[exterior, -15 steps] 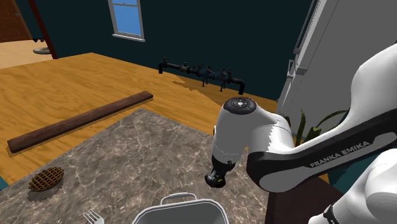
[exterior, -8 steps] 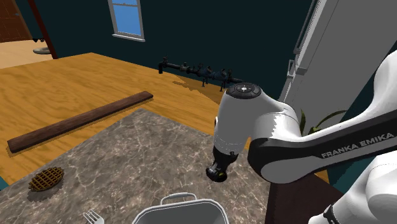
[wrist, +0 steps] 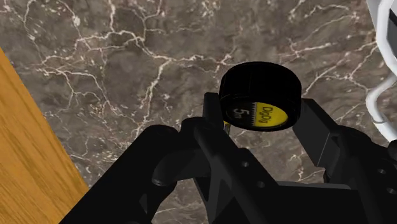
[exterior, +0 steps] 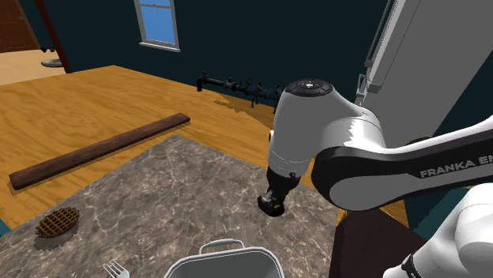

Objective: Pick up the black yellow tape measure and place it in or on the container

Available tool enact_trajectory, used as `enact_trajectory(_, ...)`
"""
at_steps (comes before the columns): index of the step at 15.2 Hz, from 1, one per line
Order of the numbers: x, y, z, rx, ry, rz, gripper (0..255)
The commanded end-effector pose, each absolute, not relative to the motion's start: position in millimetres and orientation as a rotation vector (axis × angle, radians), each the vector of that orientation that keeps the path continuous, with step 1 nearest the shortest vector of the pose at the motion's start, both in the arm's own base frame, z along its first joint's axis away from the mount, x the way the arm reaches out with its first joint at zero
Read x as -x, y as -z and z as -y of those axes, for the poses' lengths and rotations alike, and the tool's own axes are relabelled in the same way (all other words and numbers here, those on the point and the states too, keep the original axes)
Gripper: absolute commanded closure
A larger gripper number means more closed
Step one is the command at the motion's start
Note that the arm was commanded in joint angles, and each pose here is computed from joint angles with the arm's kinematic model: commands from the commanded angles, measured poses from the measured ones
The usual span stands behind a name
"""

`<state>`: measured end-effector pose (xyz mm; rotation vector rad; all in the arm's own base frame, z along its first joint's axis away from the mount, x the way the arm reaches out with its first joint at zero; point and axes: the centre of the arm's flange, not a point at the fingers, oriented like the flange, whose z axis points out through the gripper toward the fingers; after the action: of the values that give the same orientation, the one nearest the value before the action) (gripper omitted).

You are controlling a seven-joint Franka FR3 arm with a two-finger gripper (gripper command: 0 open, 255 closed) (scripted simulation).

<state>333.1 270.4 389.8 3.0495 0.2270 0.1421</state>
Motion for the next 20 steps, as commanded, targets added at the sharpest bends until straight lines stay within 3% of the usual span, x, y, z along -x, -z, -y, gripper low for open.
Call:
enact_trajectory(1, -333.0, -401.4, -270.1, -3.050, -0.142, -0.227, 255)
enact_trajectory(6, -333.0, -425.2, -270.1, -3.050, -0.142, -0.227, 255)
enact_trajectory(20, -241.6, -435.5, -430.4, -3.050, -0.142, -0.227, 255)
